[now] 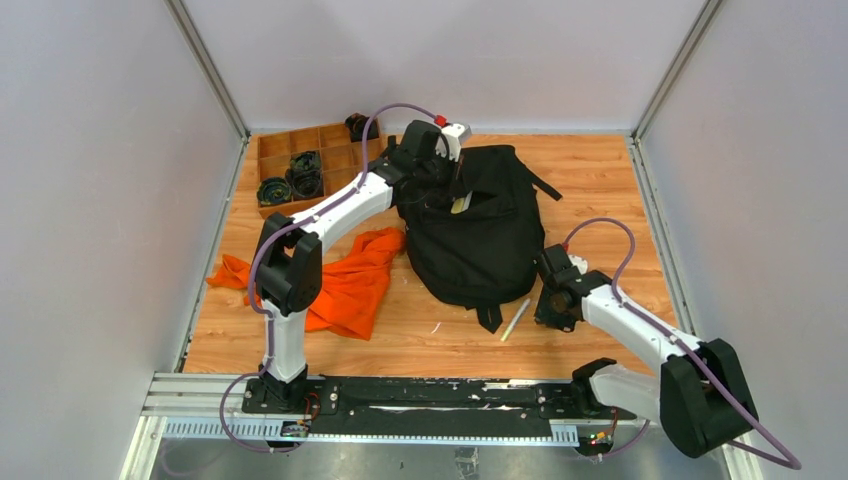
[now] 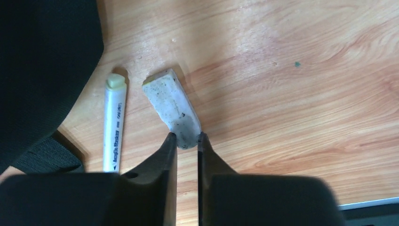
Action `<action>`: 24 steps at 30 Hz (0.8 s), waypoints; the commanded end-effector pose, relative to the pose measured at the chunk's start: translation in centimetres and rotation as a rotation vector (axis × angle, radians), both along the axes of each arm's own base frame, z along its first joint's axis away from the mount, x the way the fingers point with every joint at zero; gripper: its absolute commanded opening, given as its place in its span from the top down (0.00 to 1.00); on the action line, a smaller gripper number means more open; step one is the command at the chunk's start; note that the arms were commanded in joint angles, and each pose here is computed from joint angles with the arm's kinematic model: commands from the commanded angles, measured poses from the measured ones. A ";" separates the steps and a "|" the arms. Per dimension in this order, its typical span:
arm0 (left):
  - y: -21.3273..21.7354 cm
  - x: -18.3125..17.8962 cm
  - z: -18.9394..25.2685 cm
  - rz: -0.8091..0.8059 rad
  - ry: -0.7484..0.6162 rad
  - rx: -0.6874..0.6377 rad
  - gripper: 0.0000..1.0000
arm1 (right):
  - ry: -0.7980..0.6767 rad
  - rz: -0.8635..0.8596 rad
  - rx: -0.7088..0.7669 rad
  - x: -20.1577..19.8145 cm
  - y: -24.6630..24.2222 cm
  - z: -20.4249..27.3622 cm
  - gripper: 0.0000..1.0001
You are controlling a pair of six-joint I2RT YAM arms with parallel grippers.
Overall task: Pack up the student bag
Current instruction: Pick up the stationery from the center of the board.
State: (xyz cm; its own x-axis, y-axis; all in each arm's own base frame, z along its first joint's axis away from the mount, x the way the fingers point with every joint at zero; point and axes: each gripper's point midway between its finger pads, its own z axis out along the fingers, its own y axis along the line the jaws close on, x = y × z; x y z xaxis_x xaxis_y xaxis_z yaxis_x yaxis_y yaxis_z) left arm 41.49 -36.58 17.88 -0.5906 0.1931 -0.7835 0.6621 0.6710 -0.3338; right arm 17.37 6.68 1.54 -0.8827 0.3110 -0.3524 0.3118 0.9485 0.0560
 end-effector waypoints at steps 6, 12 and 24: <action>-0.6 0.5 3.1 0.002 -0.057 -0.048 1.00 | -0.101 0.028 0.031 0.1 -0.1 5.1 1.00; -0.9 0.7 3.9 0.001 -0.068 -0.062 1.00 | -0.147 0.067 0.058 0.8 0.5 7.1 0.98; -0.3 0.8 3.9 0.010 -0.074 -0.048 1.00 | -0.267 0.131 0.236 2.7 4.2 11.9 1.00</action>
